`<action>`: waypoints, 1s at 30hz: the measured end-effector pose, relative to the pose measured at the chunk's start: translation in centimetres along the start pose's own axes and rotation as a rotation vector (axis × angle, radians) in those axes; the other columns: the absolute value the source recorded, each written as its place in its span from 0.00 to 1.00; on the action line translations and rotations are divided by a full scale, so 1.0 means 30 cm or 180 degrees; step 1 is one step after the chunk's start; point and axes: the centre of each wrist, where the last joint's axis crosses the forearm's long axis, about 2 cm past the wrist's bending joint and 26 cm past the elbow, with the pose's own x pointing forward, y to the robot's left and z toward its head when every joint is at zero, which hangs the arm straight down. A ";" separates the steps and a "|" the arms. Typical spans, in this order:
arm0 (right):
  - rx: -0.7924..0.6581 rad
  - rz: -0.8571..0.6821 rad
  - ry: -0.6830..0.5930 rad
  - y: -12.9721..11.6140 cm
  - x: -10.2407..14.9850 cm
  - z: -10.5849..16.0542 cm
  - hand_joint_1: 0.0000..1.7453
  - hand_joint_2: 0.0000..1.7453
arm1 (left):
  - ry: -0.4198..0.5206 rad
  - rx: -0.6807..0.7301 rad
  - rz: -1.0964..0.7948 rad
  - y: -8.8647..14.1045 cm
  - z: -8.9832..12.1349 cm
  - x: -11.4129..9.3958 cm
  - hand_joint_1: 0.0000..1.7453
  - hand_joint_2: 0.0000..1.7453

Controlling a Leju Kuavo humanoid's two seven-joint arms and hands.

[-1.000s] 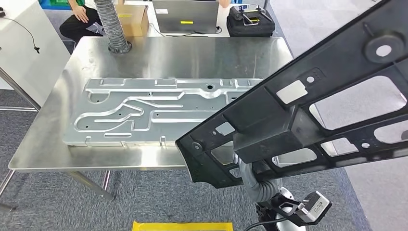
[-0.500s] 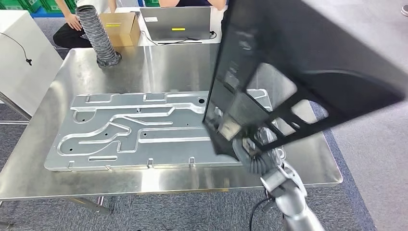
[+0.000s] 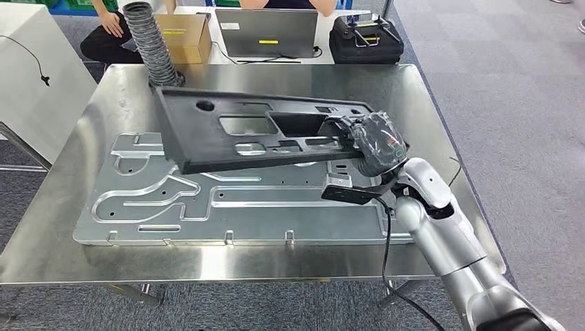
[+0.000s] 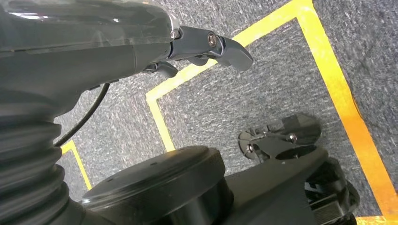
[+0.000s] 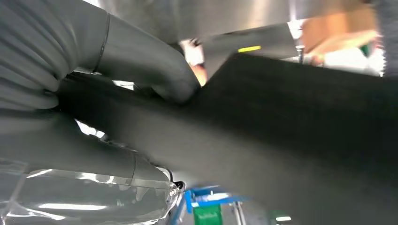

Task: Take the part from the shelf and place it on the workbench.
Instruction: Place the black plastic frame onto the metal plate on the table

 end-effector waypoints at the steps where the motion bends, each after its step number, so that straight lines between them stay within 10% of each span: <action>1: 0.0032 0.0132 0.0009 -0.006 -0.013 -0.012 1.00 1.00 | -0.0005 -0.0006 -0.0007 0.000 0.000 0.001 0.00 1.00; 25: 0.1407 0.0876 0.0580 0.223 -0.183 0.033 1.00 1.00 | -0.0068 0.0024 -0.0055 0.008 -0.004 0.012 0.00 1.00; 29: 0.1567 0.0838 0.0658 0.288 -0.171 0.087 0.00 0.00 | -0.0057 0.0015 -0.0085 0.008 -0.004 0.013 0.00 1.00; 30: 0.1573 0.0833 0.0660 0.294 -0.168 0.090 0.00 0.00 | -0.0048 0.0017 -0.0099 0.008 -0.004 0.014 0.00 1.00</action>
